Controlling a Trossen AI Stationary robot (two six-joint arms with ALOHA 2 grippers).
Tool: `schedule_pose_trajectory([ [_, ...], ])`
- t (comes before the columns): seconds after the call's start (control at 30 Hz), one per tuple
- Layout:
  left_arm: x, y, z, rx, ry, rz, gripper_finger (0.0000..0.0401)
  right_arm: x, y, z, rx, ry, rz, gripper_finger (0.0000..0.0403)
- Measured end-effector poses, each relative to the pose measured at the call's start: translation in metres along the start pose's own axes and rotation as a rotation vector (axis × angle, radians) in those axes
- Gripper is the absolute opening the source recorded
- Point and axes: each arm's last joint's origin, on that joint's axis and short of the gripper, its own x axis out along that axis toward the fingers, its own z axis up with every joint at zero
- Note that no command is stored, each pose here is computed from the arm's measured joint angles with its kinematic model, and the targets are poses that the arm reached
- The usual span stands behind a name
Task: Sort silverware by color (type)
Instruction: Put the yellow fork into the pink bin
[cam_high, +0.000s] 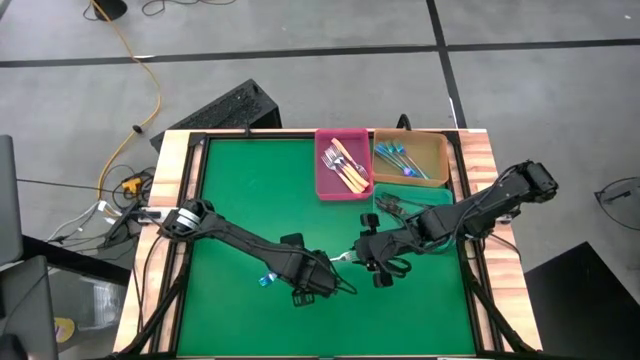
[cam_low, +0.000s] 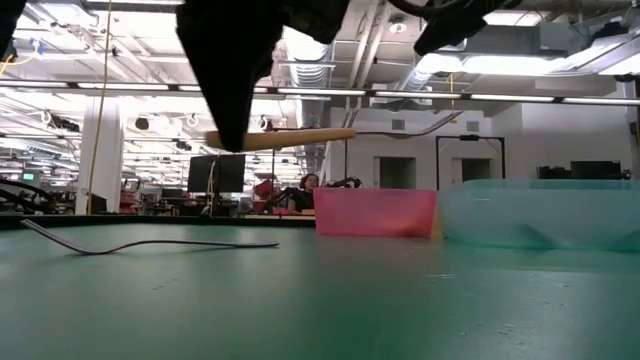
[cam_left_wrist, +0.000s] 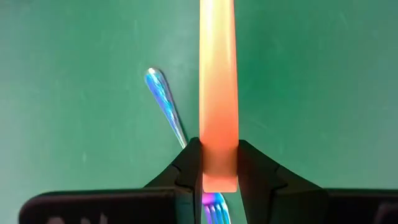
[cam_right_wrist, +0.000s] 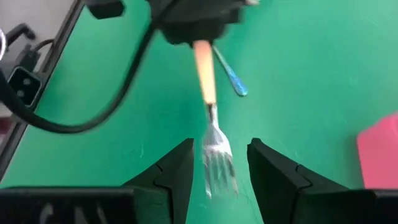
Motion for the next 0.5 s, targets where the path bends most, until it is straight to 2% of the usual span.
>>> schedule_pose_trajectory([
  [0.2,0.001,0.003,0.007,0.006,-0.042,-0.013,0.0052,0.009,0.001,0.002,-0.087,-0.007,0.025,0.0171],
  [0.5,0.002,0.005,0.011,0.016,-0.063,-0.010,0.0052,0.041,0.001,-0.012,-0.105,0.137,0.027,0.0193],
])
